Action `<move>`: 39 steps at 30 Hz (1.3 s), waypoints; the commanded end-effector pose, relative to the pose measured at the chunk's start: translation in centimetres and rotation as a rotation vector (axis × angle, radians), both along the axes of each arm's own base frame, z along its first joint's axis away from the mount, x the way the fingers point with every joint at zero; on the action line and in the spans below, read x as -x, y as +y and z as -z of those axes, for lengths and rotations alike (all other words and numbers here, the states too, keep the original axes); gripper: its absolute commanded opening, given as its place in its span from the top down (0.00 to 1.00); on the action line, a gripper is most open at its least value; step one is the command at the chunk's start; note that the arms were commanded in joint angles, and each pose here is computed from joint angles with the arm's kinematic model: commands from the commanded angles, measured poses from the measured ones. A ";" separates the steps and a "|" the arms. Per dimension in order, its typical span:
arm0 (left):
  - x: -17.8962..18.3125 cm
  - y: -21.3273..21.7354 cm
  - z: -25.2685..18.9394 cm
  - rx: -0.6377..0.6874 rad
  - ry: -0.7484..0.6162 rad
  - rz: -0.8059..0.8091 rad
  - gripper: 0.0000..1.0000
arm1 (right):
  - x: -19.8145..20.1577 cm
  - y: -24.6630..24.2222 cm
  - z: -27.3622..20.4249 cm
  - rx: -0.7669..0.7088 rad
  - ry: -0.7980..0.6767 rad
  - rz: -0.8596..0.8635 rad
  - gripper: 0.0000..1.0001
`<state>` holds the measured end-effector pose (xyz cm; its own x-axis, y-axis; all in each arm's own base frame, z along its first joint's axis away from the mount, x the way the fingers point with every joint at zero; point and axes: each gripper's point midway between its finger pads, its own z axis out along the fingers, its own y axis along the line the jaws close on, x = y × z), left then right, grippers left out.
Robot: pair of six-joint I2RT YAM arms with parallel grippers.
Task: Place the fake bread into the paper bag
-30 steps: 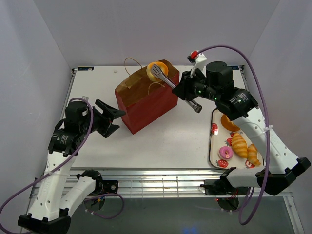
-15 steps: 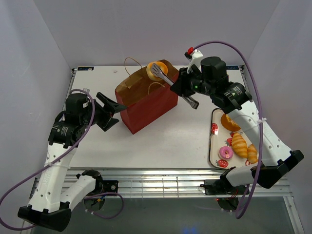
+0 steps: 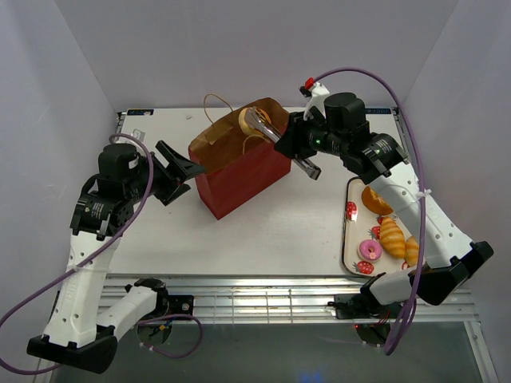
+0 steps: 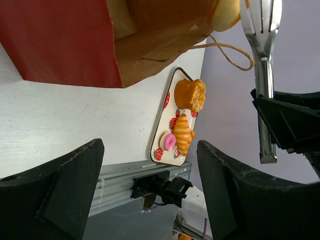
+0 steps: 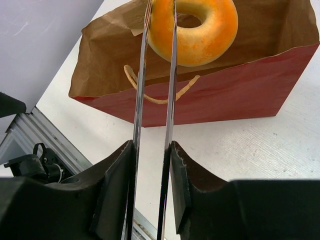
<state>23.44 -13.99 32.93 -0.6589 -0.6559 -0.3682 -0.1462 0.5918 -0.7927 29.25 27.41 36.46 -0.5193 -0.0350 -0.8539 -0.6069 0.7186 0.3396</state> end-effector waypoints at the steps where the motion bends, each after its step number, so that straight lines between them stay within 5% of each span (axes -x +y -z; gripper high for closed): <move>1: 0.1 0.3 -2.2 -0.039 -0.082 0.024 0.15 | -0.2 0.5 -2.1 -0.067 -0.038 -0.002 0.60; 25: -0.1 0.1 -3.4 -0.062 -0.106 0.051 0.15 | 0.0 -0.9 -3.3 -0.045 -0.039 0.059 0.55; 39: -0.4 -1.3 -4.9 0.029 -0.063 0.080 0.15 | 5.6 -11.9 -4.0 0.015 -0.045 0.398 0.55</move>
